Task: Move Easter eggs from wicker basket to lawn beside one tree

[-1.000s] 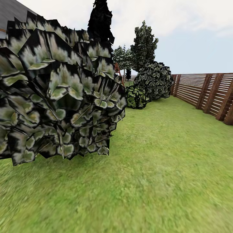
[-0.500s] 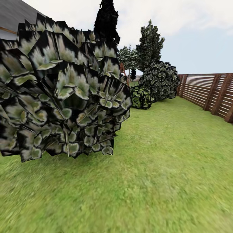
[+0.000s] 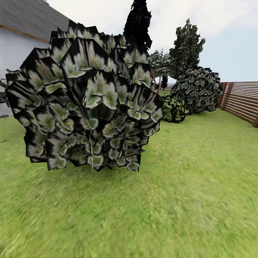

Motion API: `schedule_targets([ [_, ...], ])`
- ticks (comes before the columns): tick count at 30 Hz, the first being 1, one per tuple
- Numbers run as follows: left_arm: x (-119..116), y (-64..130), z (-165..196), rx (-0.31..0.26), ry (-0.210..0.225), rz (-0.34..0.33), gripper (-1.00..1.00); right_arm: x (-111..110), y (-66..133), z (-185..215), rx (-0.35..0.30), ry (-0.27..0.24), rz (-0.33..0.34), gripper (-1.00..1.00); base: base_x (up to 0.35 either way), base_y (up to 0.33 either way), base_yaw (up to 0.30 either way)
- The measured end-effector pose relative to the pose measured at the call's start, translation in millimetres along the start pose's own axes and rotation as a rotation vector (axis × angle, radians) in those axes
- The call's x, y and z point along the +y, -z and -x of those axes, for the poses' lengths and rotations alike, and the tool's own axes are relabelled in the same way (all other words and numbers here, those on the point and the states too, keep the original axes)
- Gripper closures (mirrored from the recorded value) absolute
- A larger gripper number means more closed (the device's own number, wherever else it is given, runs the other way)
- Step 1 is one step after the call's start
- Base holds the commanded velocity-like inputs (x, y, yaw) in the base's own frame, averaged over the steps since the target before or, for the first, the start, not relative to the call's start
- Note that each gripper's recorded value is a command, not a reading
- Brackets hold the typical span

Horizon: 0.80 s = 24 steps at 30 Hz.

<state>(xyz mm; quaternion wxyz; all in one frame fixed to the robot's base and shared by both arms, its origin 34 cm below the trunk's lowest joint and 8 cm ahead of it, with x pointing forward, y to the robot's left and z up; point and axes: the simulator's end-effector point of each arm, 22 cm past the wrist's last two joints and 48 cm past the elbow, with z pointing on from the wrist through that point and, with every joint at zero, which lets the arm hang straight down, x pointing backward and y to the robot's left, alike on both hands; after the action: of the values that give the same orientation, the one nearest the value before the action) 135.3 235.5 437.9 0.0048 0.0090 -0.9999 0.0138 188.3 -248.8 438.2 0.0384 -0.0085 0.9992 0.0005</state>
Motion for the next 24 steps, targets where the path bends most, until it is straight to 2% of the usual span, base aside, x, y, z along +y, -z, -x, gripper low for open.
schedule_targets([
  [24,0.1,0.0,-1.5,0.005,0.0,0.0,-1.0,0.8,0.0,0.0,0.0,0.0,-0.002,-1.0,0.0,0.0,0.293],
])
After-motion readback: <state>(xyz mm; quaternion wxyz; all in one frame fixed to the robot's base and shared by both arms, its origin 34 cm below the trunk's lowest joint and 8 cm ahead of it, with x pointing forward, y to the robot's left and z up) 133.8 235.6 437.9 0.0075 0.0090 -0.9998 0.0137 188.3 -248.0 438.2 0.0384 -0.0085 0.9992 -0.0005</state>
